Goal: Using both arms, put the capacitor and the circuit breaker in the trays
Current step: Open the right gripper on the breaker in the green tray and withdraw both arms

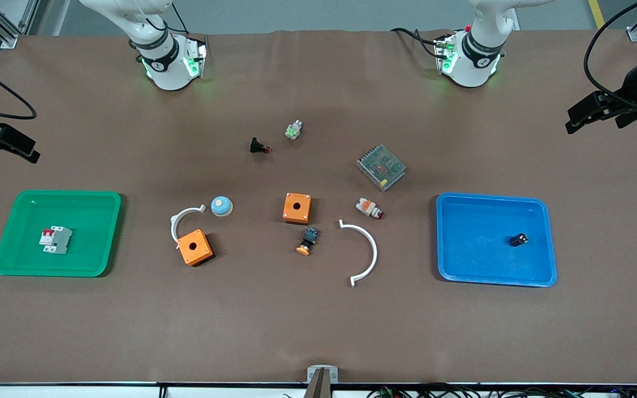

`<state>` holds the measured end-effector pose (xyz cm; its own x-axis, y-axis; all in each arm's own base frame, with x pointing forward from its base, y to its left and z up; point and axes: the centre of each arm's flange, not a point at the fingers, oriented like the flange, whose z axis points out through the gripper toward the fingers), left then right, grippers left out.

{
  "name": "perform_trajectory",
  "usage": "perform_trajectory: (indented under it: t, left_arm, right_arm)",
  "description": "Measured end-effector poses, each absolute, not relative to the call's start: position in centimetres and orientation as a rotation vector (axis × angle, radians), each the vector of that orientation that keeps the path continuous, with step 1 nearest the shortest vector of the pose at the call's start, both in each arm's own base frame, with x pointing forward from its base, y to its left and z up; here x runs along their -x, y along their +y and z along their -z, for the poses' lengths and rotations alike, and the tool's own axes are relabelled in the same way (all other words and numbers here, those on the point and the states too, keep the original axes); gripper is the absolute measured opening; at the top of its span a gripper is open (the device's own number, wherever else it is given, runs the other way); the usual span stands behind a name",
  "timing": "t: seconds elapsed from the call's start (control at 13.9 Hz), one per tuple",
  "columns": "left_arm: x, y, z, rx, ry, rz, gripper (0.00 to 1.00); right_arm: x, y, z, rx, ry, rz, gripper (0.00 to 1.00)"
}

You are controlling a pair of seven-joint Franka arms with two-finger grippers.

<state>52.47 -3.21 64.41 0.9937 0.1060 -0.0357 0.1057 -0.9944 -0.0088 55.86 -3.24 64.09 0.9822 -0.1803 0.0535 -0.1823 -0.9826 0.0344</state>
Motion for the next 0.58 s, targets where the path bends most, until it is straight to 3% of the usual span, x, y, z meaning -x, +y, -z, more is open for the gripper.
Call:
perform_trajectory:
  t: [0.58]
  left_arm:
    - [-52.5, -3.5, -64.4, 3.13, -0.157, -0.056, 1.0]
  right_arm:
    - [-56.1, -7.0, -66.1, -3.197, -0.417, -0.158, 1.0]
